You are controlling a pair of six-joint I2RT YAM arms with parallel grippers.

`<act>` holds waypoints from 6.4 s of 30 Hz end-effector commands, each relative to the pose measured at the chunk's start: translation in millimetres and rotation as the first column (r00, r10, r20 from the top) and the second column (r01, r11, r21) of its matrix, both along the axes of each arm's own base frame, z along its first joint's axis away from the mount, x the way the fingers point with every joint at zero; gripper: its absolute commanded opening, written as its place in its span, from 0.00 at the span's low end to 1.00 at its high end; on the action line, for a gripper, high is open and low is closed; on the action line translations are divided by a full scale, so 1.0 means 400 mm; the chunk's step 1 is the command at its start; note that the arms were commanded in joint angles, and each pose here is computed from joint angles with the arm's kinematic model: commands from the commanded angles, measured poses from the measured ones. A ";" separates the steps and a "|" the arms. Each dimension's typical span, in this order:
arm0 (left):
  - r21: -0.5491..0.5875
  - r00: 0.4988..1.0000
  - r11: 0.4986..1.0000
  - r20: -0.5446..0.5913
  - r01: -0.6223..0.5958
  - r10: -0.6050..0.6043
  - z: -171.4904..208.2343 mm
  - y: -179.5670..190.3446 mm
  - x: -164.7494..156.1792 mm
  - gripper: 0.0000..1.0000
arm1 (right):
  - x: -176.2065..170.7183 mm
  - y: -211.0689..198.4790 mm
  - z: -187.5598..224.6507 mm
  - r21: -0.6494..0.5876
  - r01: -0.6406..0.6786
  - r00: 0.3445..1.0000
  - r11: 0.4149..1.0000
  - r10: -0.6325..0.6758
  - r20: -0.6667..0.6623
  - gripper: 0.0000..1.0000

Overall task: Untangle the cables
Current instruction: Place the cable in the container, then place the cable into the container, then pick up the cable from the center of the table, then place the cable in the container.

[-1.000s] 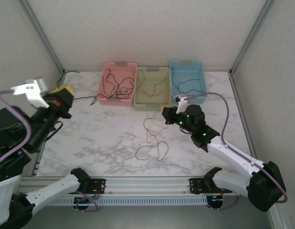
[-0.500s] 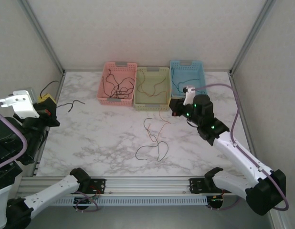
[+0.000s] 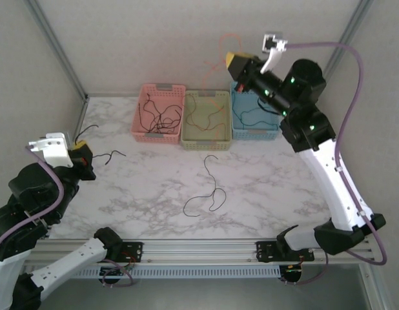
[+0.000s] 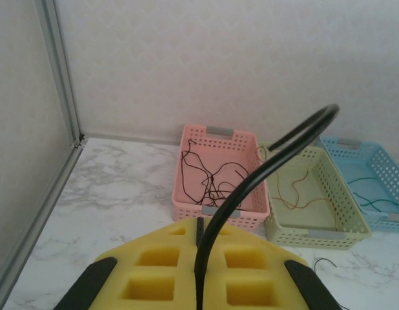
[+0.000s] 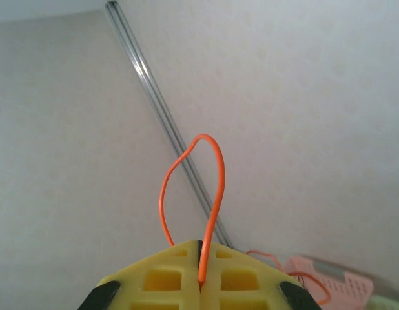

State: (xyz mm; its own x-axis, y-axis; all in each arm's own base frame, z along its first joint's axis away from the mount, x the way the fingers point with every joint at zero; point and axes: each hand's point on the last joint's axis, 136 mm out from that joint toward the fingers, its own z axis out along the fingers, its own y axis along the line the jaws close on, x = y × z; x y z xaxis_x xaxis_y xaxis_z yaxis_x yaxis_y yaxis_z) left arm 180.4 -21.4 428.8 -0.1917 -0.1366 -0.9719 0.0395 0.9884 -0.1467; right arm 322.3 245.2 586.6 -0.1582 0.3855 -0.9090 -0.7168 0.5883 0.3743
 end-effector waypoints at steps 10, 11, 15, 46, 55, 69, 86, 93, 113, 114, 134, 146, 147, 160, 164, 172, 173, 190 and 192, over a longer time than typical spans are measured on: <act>-0.046 0.997 0.998 -0.049 0.051 -0.054 -0.057 -0.042 0.013 0.00 | 0.187 0.065 0.034 -0.033 0.097 0.995 0.995 -0.097 0.007 0.00; -0.048 0.997 0.997 -0.052 0.054 -0.057 -0.061 -0.043 0.012 0.00 | 0.204 0.072 0.025 -0.039 0.104 0.995 0.994 -0.104 0.004 0.00; -0.045 0.996 0.997 -0.060 0.059 -0.062 -0.072 -0.044 0.011 0.00 | 0.285 0.095 -0.035 -0.071 0.154 0.988 0.985 -0.156 -0.011 0.00; -0.007 0.997 0.999 -0.059 0.052 -0.052 -0.048 -0.083 0.067 0.00 | 0.533 0.114 -0.859 -0.453 0.154 0.733 0.878 -0.409 -0.544 0.53; 0.020 0.995 0.999 -0.097 0.027 -0.025 -0.026 -0.184 0.212 0.00 | 0.414 0.077 -0.725 -0.481 0.088 0.799 0.872 -0.350 -0.488 0.75; -0.109 0.920 0.977 -0.370 -0.181 0.129 -0.324 -0.210 0.746 0.00 | -0.072 -0.144 -0.675 -0.389 0.054 0.840 0.920 -0.252 -0.481 0.72; 0.021 0.832 0.974 -0.517 -0.224 0.202 -0.470 -0.190 0.938 0.91 | -0.309 -0.177 -0.972 -0.380 -0.190 0.659 0.905 -0.170 -0.733 0.70; -0.139 0.937 0.986 -0.348 -0.089 0.036 -0.186 -0.210 0.692 0.88 | -0.327 -0.102 -1.106 -0.422 -0.279 0.565 0.862 -0.208 -0.798 0.66; -0.277 0.919 0.957 -0.347 0.088 -0.185 -0.308 -0.122 0.053 0.85 | -0.348 0.102 -1.397 -0.493 -0.352 0.315 0.796 -0.395 -0.863 0.24; -0.286 0.911 0.954 -0.360 0.095 -0.199 -0.321 -0.128 0.050 0.85 | -0.350 0.104 -1.401 -0.491 -0.350 0.306 0.798 -0.398 -0.865 0.18; -0.223 0.942 0.973 -0.311 0.059 -0.129 -0.381 -0.070 -0.007 0.84 | -0.043 0.377 -0.486 -0.412 -0.211 0.845 0.886 -0.047 -0.533 0.00; -0.235 0.963 0.970 -0.242 0.056 -0.114 -0.363 -0.052 -0.032 0.85 | 0.274 0.526 -0.491 -0.248 -0.050 0.898 0.967 -0.065 -0.435 0.00; -0.236 0.964 0.970 -0.239 0.055 -0.112 -0.363 -0.050 -0.034 0.85 | 0.302 0.530 -0.512 -0.254 -0.023 0.901 0.967 -0.090 -0.424 0.00; -0.236 0.964 0.970 -0.241 0.058 -0.116 -0.367 -0.052 -0.032 0.85 | 0.387 0.615 -0.834 -0.362 -0.125 0.851 0.924 -0.088 -0.518 0.00; -0.236 0.963 0.970 -0.241 0.060 -0.118 -0.368 -0.054 -0.032 0.85 | 0.389 0.642 -0.909 -0.361 -0.172 0.832 0.917 -0.061 -0.551 0.00; -0.235 0.963 0.970 -0.244 0.057 -0.115 -0.370 -0.053 -0.029 0.85 | 0.411 0.650 -0.995 -0.395 -0.188 0.829 0.899 -0.070 -0.554 0.47; -0.234 0.962 0.971 -0.248 0.056 -0.115 -0.371 -0.054 -0.027 0.86 | 0.405 0.648 -0.987 -0.399 -0.201 0.830 0.895 -0.061 -0.555 0.59; -0.152 0.948 0.959 -0.252 -0.239 0.196 -0.359 0.052 0.069 0.87 | 0.268 0.427 -0.559 -0.493 -0.065 0.925 0.868 -0.133 -0.356 0.73; -0.173 0.945 0.943 -0.214 -0.285 0.246 -0.355 0.057 0.119 0.89 | 0.226 0.357 -0.539 -0.516 -0.004 0.932 0.857 -0.183 -0.311 0.72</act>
